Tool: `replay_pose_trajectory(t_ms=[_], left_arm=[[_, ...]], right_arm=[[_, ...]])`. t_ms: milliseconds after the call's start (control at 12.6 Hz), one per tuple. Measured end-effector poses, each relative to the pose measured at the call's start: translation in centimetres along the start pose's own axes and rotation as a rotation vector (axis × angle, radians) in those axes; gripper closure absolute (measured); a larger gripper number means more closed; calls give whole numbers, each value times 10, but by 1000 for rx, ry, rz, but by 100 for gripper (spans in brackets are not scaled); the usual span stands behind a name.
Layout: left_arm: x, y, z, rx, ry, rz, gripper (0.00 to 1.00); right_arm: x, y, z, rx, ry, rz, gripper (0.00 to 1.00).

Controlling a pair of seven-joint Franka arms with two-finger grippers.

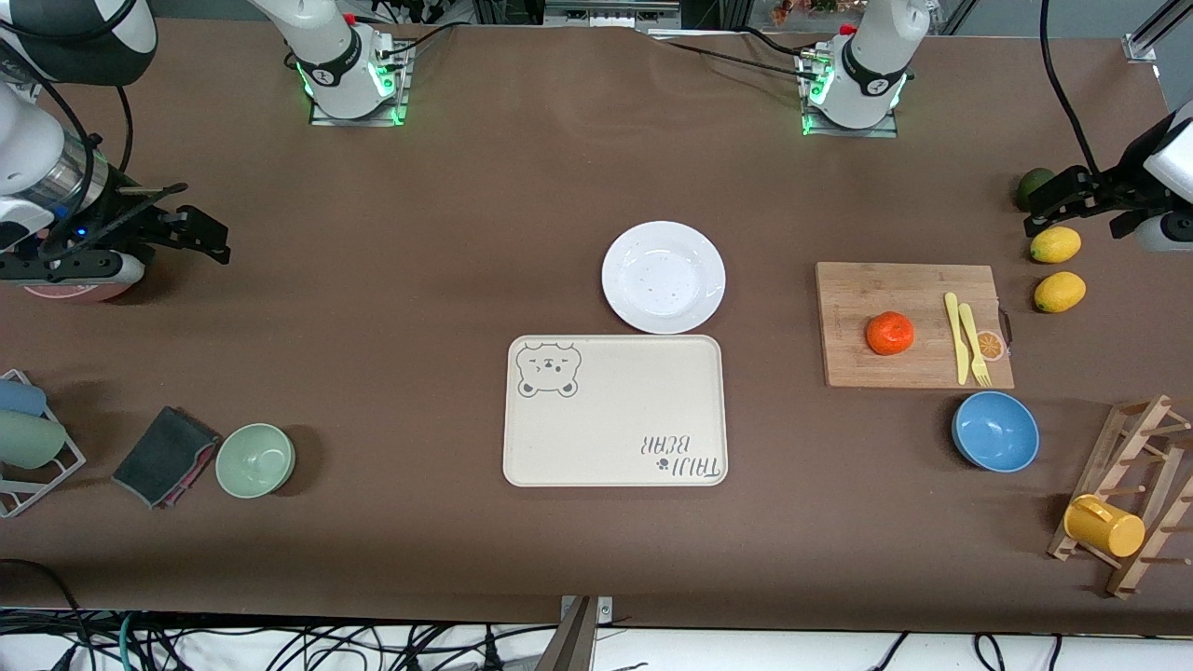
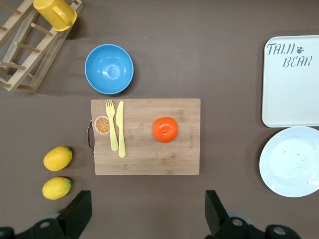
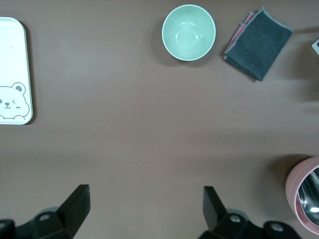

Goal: Place orange and plate with both arms

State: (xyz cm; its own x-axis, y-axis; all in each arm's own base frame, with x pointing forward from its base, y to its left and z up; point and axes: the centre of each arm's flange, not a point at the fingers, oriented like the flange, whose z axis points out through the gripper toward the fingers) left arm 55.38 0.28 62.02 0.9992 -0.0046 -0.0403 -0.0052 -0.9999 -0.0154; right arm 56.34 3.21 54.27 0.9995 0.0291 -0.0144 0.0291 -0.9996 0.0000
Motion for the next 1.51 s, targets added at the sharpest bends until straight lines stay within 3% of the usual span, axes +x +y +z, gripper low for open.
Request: replay_pose_trajectory(t_ms=[1514], left_arm=[[2, -2, 3, 1, -6, -4, 0]], right_arm=[[0, 0, 0, 0, 0, -1, 0]])
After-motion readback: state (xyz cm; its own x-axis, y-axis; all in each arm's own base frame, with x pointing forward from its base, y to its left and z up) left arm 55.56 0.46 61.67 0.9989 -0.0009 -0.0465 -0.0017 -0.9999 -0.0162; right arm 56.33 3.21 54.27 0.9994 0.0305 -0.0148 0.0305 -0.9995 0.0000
